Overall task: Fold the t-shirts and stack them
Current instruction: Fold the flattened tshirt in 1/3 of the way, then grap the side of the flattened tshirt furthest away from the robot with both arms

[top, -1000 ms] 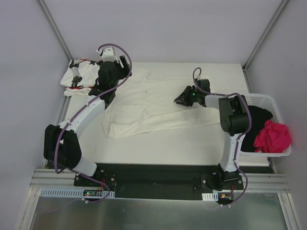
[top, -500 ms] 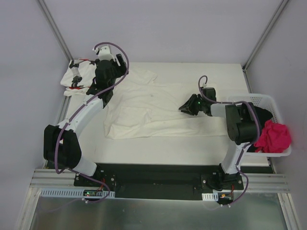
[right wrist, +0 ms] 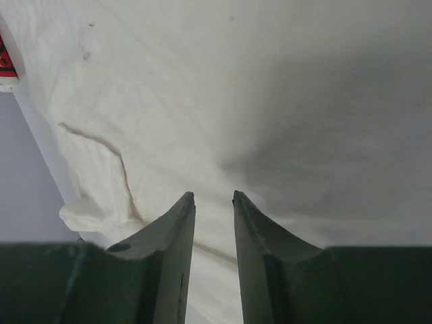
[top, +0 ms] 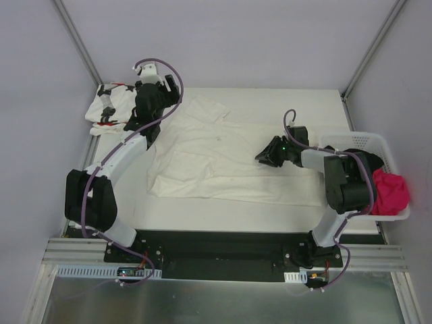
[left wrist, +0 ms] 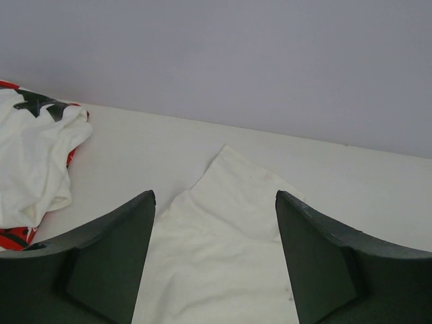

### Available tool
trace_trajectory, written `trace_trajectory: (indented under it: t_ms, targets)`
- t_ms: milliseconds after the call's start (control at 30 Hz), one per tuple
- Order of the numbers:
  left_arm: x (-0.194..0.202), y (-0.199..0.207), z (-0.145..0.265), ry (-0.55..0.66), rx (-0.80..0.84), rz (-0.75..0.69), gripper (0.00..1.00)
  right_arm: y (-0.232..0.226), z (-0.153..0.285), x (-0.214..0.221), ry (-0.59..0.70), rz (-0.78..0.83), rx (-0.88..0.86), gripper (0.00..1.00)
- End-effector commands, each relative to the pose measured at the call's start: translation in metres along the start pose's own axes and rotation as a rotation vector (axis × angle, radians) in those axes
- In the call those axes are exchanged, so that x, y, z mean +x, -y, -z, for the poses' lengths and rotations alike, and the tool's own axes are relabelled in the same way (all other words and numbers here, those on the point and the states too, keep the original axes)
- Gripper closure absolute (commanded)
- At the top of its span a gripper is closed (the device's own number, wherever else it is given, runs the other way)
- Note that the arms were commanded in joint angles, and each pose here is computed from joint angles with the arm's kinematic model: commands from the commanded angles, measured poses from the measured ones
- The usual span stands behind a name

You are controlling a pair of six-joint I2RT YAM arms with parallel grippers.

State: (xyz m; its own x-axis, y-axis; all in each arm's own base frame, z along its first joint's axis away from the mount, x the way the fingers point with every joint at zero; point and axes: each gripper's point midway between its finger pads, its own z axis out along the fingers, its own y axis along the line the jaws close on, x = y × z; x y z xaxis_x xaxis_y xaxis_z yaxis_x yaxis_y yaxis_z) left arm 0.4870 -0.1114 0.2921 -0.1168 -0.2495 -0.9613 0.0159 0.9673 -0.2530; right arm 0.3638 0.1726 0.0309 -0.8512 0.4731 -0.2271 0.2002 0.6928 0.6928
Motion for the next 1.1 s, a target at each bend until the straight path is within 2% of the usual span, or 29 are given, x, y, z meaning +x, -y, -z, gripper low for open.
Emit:
trace_trajectory:
  t_ms: [0, 100, 133, 233, 367, 533, 667, 1067]
  targets:
    - [0.014, 0.007, -0.038, -0.009, 0.106, -0.029, 0.29, -0.058, 0.029, -0.046, 0.105, 0.1, -0.097, 0.68]
    - [0.022, 0.005, -0.061, -0.047, 0.168, -0.001, 0.29, -0.08, 0.048, -0.068, 0.189, 0.163, -0.108, 0.67]
    - [0.033, 0.012, -0.075, -0.104, 0.247, 0.004, 0.29, -0.086, 0.056, -0.075, 0.223, 0.184, -0.112, 0.66]
    - [0.051, 0.027, -0.101, -0.208, 0.351, -0.005, 0.28, -0.099, 0.068, -0.1, 0.307, 0.23, -0.102, 0.65]
    - [0.067, 0.035, -0.129, -0.289, 0.447, -0.009, 0.28, -0.123, 0.081, -0.116, 0.324, 0.257, -0.18, 0.64]
    - [0.083, 0.036, -0.157, -0.354, 0.549, 0.119, 0.28, -0.121, 0.102, -0.125, 0.372, 0.254, -0.188, 0.64]
    - [0.096, 0.032, -0.169, -0.385, 0.581, 0.146, 0.28, -0.115, 0.115, -0.122, 0.39, 0.244, -0.187, 0.63]
    - [0.145, 0.015, -0.192, -0.446, 0.546, 0.219, 0.29, -0.111, 0.155, -0.098, 0.455, 0.271, -0.168, 0.61]
